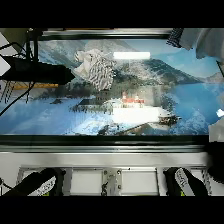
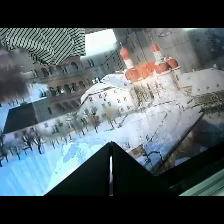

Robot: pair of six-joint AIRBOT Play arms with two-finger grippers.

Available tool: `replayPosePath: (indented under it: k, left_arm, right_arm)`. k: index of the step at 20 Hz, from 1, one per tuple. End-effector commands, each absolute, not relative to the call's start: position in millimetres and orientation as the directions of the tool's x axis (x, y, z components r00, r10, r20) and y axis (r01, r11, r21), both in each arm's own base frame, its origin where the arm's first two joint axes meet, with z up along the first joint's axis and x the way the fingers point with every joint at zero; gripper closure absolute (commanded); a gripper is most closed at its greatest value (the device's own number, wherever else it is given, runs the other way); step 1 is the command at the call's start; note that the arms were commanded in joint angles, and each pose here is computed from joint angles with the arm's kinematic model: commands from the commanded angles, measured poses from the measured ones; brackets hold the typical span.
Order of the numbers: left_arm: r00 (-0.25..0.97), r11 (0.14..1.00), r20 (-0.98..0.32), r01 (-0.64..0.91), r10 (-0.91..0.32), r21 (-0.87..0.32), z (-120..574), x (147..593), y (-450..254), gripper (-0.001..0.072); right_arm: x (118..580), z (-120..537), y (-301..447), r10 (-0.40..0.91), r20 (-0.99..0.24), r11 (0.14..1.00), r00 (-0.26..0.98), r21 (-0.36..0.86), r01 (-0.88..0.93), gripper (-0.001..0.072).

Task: Fold the clothes and pants, and hang the long-sleeved shirts on hangers.

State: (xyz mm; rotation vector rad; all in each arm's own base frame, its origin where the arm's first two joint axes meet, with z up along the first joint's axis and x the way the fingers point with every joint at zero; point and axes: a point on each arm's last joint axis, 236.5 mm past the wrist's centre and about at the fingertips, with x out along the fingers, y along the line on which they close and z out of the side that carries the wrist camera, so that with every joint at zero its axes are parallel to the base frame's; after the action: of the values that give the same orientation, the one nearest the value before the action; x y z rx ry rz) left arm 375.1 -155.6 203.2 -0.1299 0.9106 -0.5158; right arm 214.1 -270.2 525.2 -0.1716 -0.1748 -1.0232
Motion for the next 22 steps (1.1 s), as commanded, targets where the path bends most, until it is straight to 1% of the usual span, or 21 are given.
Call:
replayPosePath:
  k: [1,7,10,13,18,22]
  left_arm:
    - [0.501,0.871,-0.721,0.373,-0.48,-0.321,203,375,-156,0.0694]
    - [0.501,0.871,-0.721,0.373,-0.48,-0.32,203,375,-156,0.0695]
    - [0.5,0.871,-0.721,0.373,-0.48,-0.321,203,375,-156,0.0694]
    - [0.5,0.871,-0.721,0.373,-0.48,-0.321,203,375,-156,0.0695]
    - [0.501,0.871,-0.721,0.373,-0.479,-0.32,203,375,-156,0.0694]
    - [0.501,0.871,-0.721,0.373,-0.479,-0.32,203,375,-156,0.0695]
  right_arm:
    - [210,529,-267,-0.83,0.234,0.509,0.507,-0.056,0.859,0.0698]
    - [186,545,-249,-0.824,0.278,0.505,0.494,-0.035,0.862,0.0698]
    - [184,546,-248,-0.823,0.282,0.505,0.493,-0.033,0.863,0.0698]
    - [189,543,-251,-0.825,0.273,0.505,0.495,-0.037,0.862,0.0698]
    - [214,526,-273,-0.838,0.215,0.503,0.502,-0.055,0.863,0.07]
    - [222,539,-291,-0.859,0.216,0.462,0.464,-0.062,0.885,0.0699]
